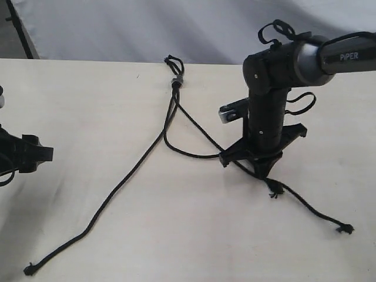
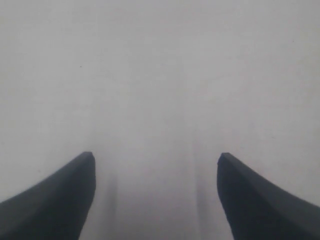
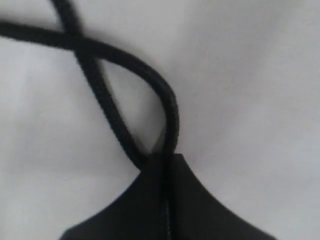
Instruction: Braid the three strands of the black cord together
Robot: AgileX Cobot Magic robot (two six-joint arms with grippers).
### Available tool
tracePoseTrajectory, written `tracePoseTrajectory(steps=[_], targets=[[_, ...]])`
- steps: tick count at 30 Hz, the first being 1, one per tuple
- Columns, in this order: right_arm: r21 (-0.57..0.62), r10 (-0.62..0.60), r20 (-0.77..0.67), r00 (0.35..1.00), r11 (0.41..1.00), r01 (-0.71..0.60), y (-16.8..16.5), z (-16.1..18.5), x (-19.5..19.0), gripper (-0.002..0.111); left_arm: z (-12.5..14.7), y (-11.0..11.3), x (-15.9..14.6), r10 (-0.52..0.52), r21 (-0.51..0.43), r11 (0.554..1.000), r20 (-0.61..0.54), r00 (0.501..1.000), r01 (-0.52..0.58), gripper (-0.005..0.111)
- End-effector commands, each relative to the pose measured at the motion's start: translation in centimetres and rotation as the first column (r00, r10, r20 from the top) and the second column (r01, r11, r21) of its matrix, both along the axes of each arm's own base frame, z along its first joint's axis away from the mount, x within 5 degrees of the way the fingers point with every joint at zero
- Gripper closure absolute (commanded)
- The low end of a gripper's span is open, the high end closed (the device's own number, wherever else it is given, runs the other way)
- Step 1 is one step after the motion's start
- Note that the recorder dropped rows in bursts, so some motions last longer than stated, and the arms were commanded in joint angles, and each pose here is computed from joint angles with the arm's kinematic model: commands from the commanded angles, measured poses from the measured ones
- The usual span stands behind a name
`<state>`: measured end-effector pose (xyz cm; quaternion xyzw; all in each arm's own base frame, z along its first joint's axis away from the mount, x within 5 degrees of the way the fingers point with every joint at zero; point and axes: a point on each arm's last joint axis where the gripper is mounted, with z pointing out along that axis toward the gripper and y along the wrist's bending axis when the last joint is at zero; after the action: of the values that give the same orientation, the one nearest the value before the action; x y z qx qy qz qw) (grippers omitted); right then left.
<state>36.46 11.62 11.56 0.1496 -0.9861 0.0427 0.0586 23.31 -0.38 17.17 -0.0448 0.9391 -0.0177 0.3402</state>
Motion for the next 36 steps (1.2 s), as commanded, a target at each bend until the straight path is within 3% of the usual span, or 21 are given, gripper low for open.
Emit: tracePoseTrajectory(steps=[1, 4, 7, 11, 19, 24, 32, 36], targets=[[0.227, 0.145, -0.195, 0.97, 0.969, -0.1, 4.6, -1.2, -4.0, 0.109, 0.0, 0.0, -0.2, 0.008, -0.005, 1.0, -0.004, 1.0, -0.008, 0.041], [0.335, 0.274, -0.165, 0.947, 0.919, -0.208, 8.0, 0.3, -5.8, 0.109, 0.0, 0.0, -0.2, 0.008, -0.005, 1.0, -0.004, 1.0, -0.008, 0.041], [0.369, 0.392, -0.058, 0.918, 0.863, -0.345, 10.5, 3.2, -7.1, 0.109, 0.0, 0.0, -0.2, 0.008, -0.005, 1.0, -0.004, 1.0, -0.008, 0.041], [0.343, 0.409, 0.09, 0.908, 0.843, -0.414, 10.8, 6.8, -7.0, 0.109, 0.0, 0.0, -0.2, 0.008, -0.005, 1.0, -0.004, 1.0, -0.008, 0.041], [0.3, 0.25, 0.263, 0.932, 0.897, -0.325, 6.2, 10.8, -4.4, 0.109, 0.0, 0.0, -0.2, 0.008, -0.005, 1.0, -0.004, 1.0, -0.008, 0.041], [0.305, 0.087, 0.369, 0.925, 0.929, -0.209, 1.9, 11.6, -1.6, 0.109, 0.0, 0.0, -0.2, 0.01, -0.006, 1.0, -0.005, 1.0, -0.01, 0.041], [0.316, -0.16, 0.309, 0.937, 0.947, 0.057, -4.7, 9.4, 0.7, 0.109, 0.0, 0.0, -0.2, 0.01, -0.006, 1.0, -0.005, 1.0, -0.01, 0.041], [0.305, -0.2, 0.281, 0.938, 0.946, 0.111, -6.2, 7.2, 0.7, 0.109, 0.0, 0.0, -0.2, 0.01, -0.006, 1.0, -0.005, 1.0, -0.01, 0.041]])
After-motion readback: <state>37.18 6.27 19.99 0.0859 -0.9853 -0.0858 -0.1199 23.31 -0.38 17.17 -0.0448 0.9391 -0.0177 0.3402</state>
